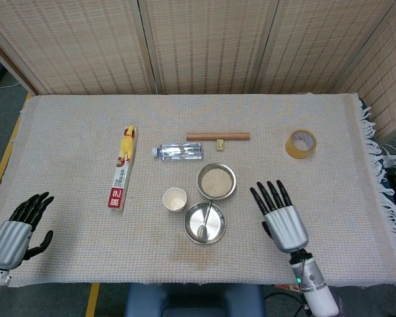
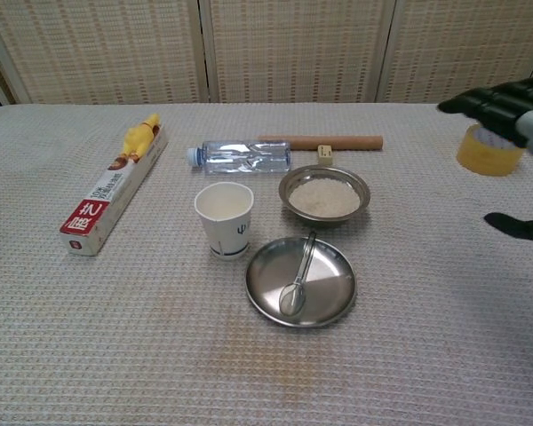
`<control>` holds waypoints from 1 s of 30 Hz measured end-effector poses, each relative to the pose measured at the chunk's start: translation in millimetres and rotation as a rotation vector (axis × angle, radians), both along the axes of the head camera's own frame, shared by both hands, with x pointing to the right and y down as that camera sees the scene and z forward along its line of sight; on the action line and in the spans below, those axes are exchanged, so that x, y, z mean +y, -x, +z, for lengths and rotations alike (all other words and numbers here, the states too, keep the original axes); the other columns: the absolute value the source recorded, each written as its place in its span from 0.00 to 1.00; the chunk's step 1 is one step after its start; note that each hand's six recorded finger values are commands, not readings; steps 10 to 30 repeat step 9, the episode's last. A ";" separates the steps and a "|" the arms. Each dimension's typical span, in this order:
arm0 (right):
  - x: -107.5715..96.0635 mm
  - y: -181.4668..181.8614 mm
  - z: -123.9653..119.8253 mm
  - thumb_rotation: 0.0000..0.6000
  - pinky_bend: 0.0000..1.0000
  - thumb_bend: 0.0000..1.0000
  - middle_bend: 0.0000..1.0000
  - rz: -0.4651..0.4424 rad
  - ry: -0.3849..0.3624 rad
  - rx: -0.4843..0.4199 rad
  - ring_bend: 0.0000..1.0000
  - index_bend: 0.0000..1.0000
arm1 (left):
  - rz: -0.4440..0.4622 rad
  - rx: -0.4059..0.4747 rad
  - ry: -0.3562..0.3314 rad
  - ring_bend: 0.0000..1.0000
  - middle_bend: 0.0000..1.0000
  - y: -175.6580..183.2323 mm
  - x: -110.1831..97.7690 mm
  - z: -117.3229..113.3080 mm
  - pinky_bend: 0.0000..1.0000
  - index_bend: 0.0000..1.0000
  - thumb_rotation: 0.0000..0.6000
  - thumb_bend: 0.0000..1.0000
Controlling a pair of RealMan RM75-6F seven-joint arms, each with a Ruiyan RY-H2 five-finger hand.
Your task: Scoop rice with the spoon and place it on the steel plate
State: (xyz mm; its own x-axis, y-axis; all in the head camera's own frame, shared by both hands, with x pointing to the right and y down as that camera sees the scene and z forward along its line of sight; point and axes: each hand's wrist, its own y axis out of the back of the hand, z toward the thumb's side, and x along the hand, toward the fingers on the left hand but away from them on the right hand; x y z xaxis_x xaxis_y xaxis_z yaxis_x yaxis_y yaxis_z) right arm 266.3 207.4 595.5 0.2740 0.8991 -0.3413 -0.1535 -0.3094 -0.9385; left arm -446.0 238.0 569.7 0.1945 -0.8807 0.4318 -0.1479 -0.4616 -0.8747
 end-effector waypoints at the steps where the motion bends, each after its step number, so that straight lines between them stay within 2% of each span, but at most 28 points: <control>1: 4.4 -16.4 -7.7 1.00 0.00 0.17 0.00 0.044 -0.016 -0.007 0.00 0.00 | 0.000 0.000 -0.003 0.00 0.00 0.2 -0.2 -0.1 0.14 0.00 1.00 0.45; 5: 25.5 -77.8 -29.4 1.00 0.00 0.17 0.00 0.193 -0.036 -0.039 0.00 0.00 | 0.004 -0.024 -0.025 0.00 0.00 -0.9 -0.6 -0.4 0.14 0.00 1.00 0.45; 9: 33.5 -121.3 -48.3 1.00 0.00 0.17 0.00 0.242 -0.050 -0.024 0.00 0.00 | 0.007 -0.055 -0.046 0.00 0.00 -3.8 -0.2 -0.2 0.14 0.00 1.00 0.45; 30: 33.5 -121.3 -48.3 1.00 0.00 0.17 0.00 0.242 -0.050 -0.024 0.00 0.00 | 0.007 -0.055 -0.046 0.00 0.00 -3.8 -0.2 -0.2 0.14 0.00 1.00 0.45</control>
